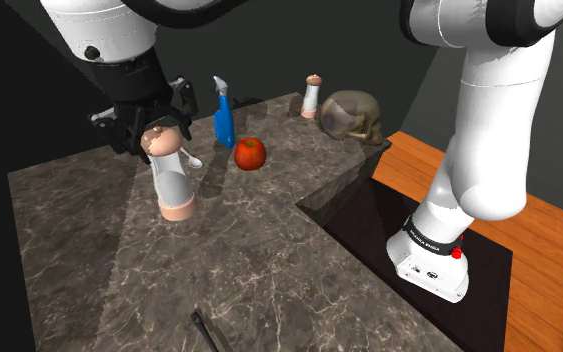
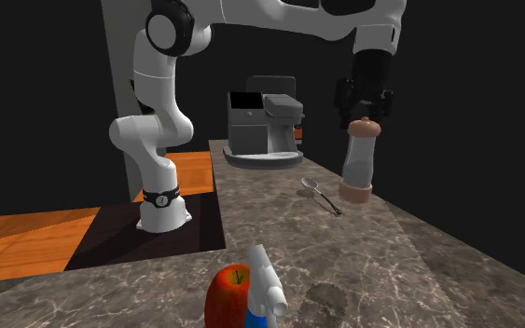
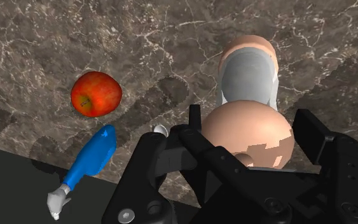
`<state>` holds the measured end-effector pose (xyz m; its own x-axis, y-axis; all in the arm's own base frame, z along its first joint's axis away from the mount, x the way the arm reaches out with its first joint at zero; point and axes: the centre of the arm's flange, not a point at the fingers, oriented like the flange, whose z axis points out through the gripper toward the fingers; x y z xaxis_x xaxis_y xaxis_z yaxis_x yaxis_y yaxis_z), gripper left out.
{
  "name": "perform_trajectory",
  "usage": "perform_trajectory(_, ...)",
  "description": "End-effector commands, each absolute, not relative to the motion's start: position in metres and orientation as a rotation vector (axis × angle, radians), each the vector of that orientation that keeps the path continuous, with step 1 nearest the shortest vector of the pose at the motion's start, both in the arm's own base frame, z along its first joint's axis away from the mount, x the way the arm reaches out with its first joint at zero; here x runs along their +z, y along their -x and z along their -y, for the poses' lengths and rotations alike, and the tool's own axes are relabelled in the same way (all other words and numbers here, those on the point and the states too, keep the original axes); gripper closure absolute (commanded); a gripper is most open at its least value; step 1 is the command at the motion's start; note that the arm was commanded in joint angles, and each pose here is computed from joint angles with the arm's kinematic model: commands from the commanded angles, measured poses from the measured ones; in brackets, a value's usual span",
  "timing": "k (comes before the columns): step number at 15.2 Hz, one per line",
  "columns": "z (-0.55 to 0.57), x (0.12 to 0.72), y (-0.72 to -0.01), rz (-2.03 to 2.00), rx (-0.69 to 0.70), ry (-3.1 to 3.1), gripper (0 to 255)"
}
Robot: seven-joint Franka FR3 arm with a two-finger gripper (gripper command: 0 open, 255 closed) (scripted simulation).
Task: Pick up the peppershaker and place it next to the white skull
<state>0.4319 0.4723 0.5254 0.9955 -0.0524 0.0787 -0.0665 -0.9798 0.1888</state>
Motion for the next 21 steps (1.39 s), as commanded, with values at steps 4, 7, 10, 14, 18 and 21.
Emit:
perform_trajectory(4, -0.472, 0.552, -0.430, 0.089, 0.108, -2.946, 255)
perform_trajectory(7, -0.472, 0.568, -0.430, 0.089, 0.108, -2.946, 255)
perform_trajectory(10, -0.472, 0.583, -0.430, 0.089, 0.108, -2.946, 255)
perform_trajectory(14, -0.472, 0.604, -0.430, 0.089, 0.108, -2.946, 255)
perform_trajectory(18, -0.472, 0.626, -0.430, 0.089, 0.108, -2.946, 255)
perform_trajectory(21, -0.472, 0.641, -0.430, 0.089, 0.108, -2.946, 255)
